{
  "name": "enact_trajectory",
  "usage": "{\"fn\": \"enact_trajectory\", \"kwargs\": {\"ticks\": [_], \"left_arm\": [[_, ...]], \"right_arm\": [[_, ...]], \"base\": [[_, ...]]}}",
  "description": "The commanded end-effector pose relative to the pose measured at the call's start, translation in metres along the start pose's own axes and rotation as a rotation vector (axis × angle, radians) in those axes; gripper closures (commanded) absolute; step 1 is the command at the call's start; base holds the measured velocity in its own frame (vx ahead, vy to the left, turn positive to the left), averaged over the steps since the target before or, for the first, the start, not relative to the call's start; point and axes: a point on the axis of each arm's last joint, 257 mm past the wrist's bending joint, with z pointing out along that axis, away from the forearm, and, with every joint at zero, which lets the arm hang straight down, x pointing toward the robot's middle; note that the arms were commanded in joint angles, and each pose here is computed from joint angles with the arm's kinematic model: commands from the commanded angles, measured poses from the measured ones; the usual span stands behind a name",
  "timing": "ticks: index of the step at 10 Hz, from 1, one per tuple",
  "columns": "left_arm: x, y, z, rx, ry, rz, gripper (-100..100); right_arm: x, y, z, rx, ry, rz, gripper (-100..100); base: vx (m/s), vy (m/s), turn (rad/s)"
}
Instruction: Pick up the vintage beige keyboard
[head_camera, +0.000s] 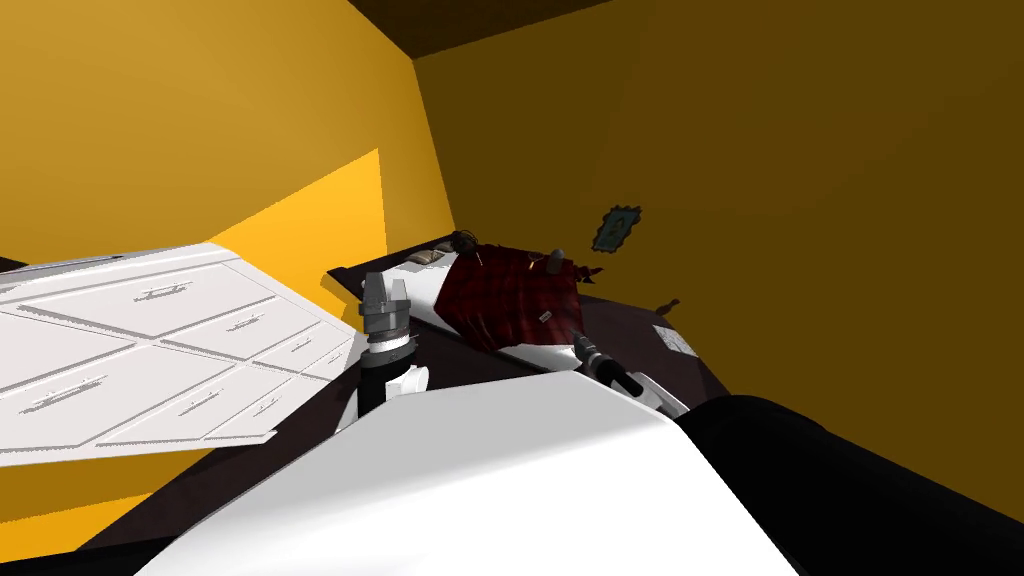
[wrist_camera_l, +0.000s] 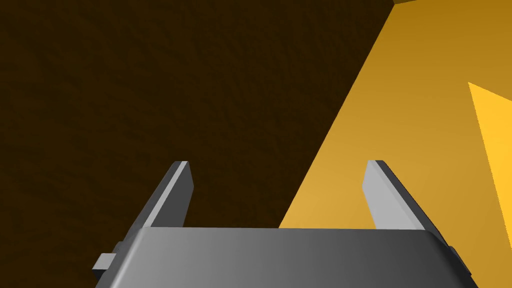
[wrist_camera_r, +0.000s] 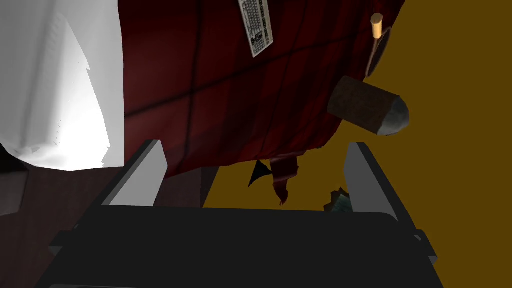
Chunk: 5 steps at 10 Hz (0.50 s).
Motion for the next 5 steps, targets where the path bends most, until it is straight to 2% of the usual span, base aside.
{"fn": "enact_trajectory", "kwargs": {"ticks": [1,3,4,5], "left_arm": [[0.0,0.0,0.0,0.0,0.0,0.0,0],[0.0,0.0,0.0,0.0,0.0,0.0,0],[0.0,0.0,0.0,0.0,0.0,0.0,0],[0.0,0.0,0.0,0.0,0.0,0.0,0]], "right_arm": [[-0.004,-0.014,0.001,0.047,-0.006,-0.004,-100],[-0.018,-0.063,-0.01,0.19,-0.022,-0.004,-100],[-0.023,-0.066,-0.011,0.209,-0.028,-0.018,-100],[-0.031,-0.089,-0.018,0.276,-0.037,-0.02,-100]], "base": [[0.026,0.016,0.18],[0.05,0.016,0.392],[0.054,-0.001,0.111],[0.053,0.01,0.228]]}}
